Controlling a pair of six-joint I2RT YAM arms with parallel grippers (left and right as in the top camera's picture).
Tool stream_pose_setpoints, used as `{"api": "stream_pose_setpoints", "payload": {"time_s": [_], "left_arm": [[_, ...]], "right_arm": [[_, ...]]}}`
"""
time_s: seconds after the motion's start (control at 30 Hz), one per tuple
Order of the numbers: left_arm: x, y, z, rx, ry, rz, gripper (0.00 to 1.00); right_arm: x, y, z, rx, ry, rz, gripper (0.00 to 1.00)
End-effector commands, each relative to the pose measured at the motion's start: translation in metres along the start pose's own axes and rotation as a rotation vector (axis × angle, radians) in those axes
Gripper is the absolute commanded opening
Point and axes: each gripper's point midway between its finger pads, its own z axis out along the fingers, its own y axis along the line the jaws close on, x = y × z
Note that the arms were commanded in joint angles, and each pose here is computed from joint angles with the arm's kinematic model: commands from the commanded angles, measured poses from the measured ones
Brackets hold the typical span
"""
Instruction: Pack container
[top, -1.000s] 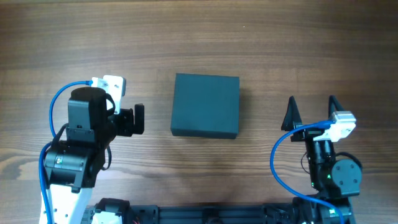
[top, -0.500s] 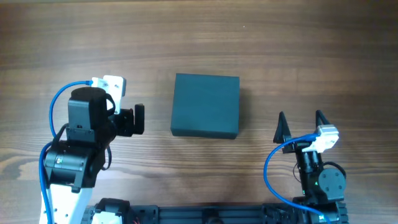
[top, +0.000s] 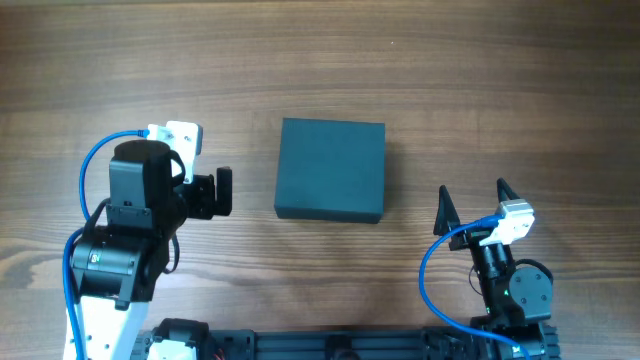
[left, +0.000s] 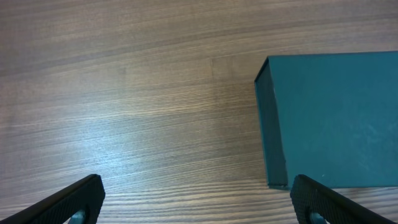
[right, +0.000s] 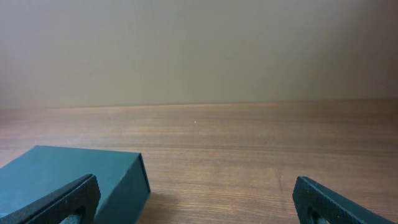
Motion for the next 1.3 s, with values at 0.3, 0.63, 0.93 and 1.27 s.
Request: {"api": "stream_pose_setpoints", "payload": {"time_s": [0.3, 0.63, 0.93, 1.27], "left_arm": [[0.004, 0.002, 0.002, -0.013, 0.01, -0.011, 1.0], [0.004, 0.002, 0.002, -0.012, 0.01, -0.011, 1.0], [0.024, -0.023, -0.026, 0.145, -0.093, -0.009, 1.0], [0.037, -0.019, -0.022, 0.124, -0.596, 0.007, 1.0]], "right_arm": [[-0.004, 0.005, -0.001, -0.026, -0.018, -0.009, 1.0], [-0.004, 0.005, -0.001, -0.026, -0.018, -0.009, 1.0], [-0.004, 0.005, -0.001, -0.026, -0.018, -0.009, 1.0], [-0.004, 0.005, -0.001, -0.026, -0.018, -0.009, 1.0]]}}
